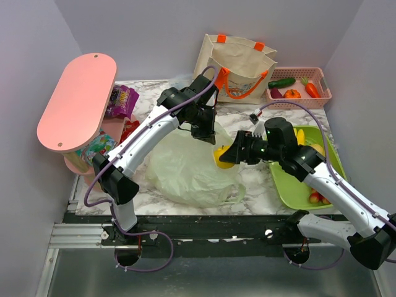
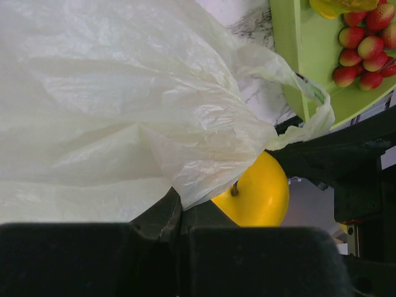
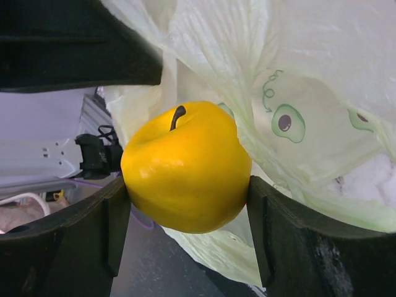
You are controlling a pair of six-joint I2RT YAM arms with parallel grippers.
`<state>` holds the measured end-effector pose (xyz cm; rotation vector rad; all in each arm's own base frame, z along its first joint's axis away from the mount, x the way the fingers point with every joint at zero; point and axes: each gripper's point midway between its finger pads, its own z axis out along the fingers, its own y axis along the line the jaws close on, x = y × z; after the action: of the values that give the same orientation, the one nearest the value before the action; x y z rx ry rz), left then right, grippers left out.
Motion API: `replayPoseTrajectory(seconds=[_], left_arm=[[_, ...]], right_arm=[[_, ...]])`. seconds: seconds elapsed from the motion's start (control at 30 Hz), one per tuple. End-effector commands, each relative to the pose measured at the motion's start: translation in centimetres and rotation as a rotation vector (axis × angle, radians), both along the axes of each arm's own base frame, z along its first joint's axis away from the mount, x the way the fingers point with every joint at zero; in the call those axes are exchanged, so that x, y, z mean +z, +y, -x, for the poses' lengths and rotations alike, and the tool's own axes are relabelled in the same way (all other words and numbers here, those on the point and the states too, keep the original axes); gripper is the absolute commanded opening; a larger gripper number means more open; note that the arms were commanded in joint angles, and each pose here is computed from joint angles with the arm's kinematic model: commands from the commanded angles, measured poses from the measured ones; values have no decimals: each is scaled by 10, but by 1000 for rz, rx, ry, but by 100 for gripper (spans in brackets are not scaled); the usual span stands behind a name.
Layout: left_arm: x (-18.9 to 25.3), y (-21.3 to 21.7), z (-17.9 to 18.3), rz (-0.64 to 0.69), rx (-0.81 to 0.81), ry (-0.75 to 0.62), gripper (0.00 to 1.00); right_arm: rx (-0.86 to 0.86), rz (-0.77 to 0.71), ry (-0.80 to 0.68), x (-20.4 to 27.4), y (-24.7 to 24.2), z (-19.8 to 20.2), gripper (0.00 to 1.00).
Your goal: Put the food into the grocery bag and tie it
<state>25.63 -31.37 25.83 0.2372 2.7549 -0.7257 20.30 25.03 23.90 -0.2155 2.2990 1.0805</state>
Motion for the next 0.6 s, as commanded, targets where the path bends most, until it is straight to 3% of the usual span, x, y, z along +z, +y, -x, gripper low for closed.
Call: replayPoseTrajectory(seconds=[0.0, 0.27, 0.57], left_arm=[[26, 5, 15, 56, -49, -15, 0], [27, 10, 24, 64, -69, -18, 0], [30, 4, 22, 110, -84, -23, 0]], right_arm=[[-79, 47, -33, -6, -8, -14, 0], [-172, 58, -22, -9, -12, -28, 1], [-84, 4, 71, -32, 19, -10, 1]])
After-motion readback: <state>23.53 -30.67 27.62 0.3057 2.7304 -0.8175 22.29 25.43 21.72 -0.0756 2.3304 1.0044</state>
